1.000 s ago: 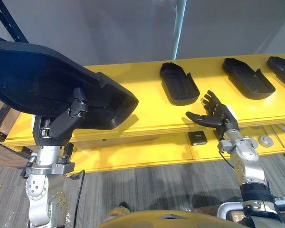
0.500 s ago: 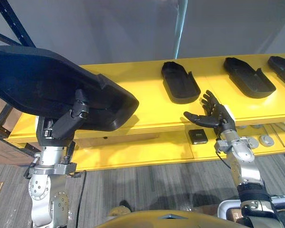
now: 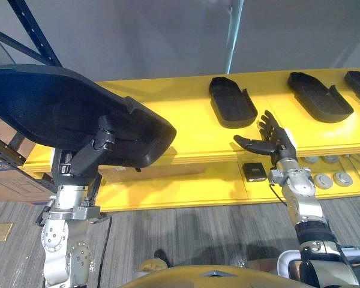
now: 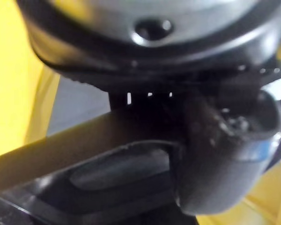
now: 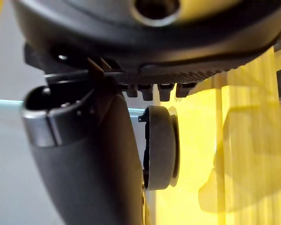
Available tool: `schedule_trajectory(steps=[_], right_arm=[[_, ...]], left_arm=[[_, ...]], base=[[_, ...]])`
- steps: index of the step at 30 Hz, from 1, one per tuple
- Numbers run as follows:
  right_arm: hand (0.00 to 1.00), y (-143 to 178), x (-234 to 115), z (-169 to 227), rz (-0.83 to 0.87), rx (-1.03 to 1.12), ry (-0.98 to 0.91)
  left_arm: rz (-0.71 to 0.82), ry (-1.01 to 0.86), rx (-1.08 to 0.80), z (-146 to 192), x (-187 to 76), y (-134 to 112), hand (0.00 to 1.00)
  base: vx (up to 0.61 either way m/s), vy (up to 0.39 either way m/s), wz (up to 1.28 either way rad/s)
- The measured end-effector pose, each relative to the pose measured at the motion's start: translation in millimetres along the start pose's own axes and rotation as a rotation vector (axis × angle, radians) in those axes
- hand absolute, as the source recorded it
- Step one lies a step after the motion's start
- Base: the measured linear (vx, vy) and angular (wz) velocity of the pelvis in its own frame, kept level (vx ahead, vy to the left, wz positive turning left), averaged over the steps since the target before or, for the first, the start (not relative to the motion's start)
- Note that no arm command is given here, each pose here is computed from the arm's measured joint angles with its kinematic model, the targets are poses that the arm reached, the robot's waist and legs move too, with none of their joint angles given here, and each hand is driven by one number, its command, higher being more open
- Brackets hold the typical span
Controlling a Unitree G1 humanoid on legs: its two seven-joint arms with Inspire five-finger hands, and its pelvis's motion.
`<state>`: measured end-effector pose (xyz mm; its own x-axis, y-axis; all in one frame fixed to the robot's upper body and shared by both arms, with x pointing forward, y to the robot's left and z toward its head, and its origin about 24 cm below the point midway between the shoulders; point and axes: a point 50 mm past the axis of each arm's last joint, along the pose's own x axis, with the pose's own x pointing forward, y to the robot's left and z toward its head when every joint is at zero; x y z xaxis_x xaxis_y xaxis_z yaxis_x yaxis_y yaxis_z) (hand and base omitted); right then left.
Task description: Walk over and take three plastic housings, then place them on the shelf
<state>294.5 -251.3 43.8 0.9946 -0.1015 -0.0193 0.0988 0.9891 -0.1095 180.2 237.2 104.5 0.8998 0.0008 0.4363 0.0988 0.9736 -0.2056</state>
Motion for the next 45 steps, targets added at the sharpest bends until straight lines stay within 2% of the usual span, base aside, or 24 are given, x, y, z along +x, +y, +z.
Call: schedule_trajectory(steps=[21, 45], right_arm=[[1.0, -12.7, 35.1, 19.3, -0.105, 0.001, 0.007], [1.0, -22.2, 40.7, 30.5, 0.02, -0.041, -0.003]], left_arm=[[-0.009, 0.007, -0.075, -6.3, 2.1, -9.0, 0.0], [-0.01, 0.012, -0.079, -7.4, 2.5, -10.5, 0.0]], base=[[0.0, 0.012, 0.03], [0.0, 0.002, 0.0]])
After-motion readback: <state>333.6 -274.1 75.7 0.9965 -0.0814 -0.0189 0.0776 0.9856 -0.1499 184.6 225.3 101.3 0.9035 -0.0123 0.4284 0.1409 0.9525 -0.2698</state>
